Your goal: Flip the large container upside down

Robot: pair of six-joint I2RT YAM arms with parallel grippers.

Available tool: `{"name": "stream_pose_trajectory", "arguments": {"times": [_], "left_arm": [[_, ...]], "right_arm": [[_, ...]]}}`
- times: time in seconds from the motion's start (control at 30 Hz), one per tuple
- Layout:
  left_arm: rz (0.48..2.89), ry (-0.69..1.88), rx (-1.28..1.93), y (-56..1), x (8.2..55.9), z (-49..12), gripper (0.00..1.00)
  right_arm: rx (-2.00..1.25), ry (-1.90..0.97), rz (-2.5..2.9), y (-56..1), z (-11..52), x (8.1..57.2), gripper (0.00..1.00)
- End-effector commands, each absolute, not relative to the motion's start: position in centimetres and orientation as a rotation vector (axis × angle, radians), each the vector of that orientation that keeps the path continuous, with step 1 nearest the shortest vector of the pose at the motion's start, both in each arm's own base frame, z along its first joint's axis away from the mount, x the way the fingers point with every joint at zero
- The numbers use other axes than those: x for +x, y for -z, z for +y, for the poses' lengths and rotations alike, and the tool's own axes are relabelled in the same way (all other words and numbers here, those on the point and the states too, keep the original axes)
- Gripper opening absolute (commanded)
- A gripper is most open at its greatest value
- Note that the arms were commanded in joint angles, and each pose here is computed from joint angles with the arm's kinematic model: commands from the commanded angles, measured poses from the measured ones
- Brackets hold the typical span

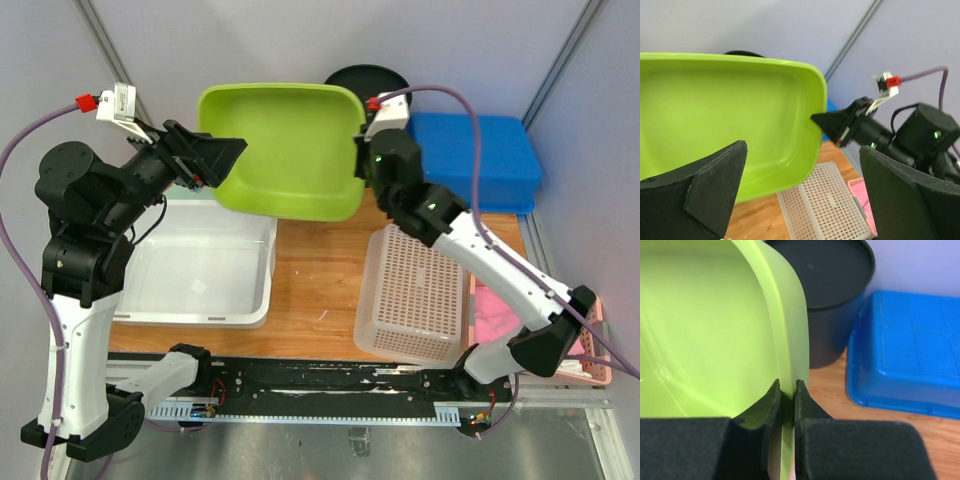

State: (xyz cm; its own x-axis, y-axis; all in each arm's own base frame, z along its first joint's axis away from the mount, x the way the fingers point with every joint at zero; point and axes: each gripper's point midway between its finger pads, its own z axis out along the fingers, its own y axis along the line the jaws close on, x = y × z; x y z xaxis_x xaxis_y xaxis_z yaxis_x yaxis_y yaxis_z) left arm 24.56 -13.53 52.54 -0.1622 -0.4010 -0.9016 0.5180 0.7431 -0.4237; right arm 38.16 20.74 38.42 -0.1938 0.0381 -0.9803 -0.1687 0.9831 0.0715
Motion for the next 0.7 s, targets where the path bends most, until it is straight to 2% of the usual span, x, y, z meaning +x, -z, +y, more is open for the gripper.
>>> {"name": "stream_pose_trajectory", "arguments": {"times": [0.0,0.13,0.3,0.5,0.67], "left_arm": [[1.658,0.651,0.075,-48.7,26.2,-11.9,0.99],[1.889,0.554,0.086,-41.9,28.9,-11.7,0.99],[2.050,0.646,0.139,-36.4,29.4,-13.6,0.99],[2.145,0.623,0.125,-32.3,30.7,-13.7,0.99],[2.127,0.676,0.118,-32.1,31.5,-14.5,0.95]], "right_arm": [[-0.193,-0.441,1.860,-36.6,19.2,36.7,0.01],[-0.179,-0.563,1.898,-35.5,15.9,36.5,0.01],[-0.220,-0.660,1.935,-34.6,14.4,35.9,0.01],[-0.345,-0.792,1.932,-34.6,16.0,35.0,0.01],[-0.377,-0.790,1.932,-34.7,16.1,34.8,0.01]]}}
